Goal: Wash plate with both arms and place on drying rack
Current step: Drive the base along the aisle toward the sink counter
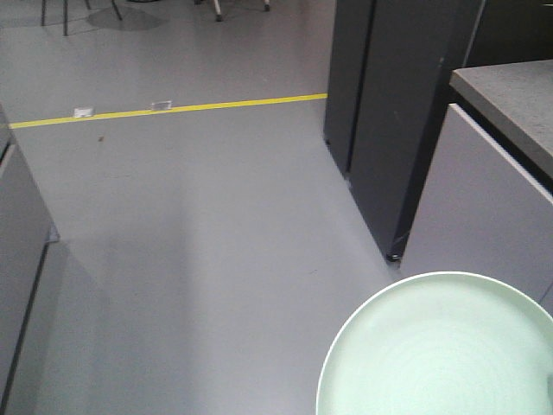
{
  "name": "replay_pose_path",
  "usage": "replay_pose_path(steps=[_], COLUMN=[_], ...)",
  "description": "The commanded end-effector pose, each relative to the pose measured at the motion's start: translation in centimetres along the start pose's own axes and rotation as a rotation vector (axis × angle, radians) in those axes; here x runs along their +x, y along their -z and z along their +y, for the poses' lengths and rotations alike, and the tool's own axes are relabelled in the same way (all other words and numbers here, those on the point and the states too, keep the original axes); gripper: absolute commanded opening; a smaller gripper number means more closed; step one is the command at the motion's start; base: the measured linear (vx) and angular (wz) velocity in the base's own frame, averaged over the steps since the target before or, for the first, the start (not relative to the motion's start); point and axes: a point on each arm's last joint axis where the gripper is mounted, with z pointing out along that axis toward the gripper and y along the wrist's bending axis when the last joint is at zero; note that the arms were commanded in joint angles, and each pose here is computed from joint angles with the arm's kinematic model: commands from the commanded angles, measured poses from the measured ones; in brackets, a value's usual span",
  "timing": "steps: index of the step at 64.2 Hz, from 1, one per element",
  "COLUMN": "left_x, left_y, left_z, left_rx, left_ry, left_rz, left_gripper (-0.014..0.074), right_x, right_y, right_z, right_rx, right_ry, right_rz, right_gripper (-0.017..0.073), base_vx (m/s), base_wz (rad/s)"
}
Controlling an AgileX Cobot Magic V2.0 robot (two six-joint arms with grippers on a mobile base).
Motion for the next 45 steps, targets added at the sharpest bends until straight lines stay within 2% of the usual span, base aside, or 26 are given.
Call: replay_pose_path(steps=[1, 45], left_x=[-1.5, -1.5], left_y=[0.34, 0.34], left_z=[-0.37, -0.37], left_rx=[0.035, 0.035], left_ry=[0.003, 0.003], left_rz=[-0.103, -0.103], left_gripper=[-0.0006, -0.0006], right_x=[-1.41, -1.41], right_y=[0.36, 0.36], right_z=[0.2, 0.2], right_rx=[-0.006, -0.006], right_ry=[-0.004, -0.004], right_rz=[-0.096, -0.096], right_gripper=[-0.0001, -0.0001], base_vx=[0.12, 0.1], base_wz=[-0.31, -0.3])
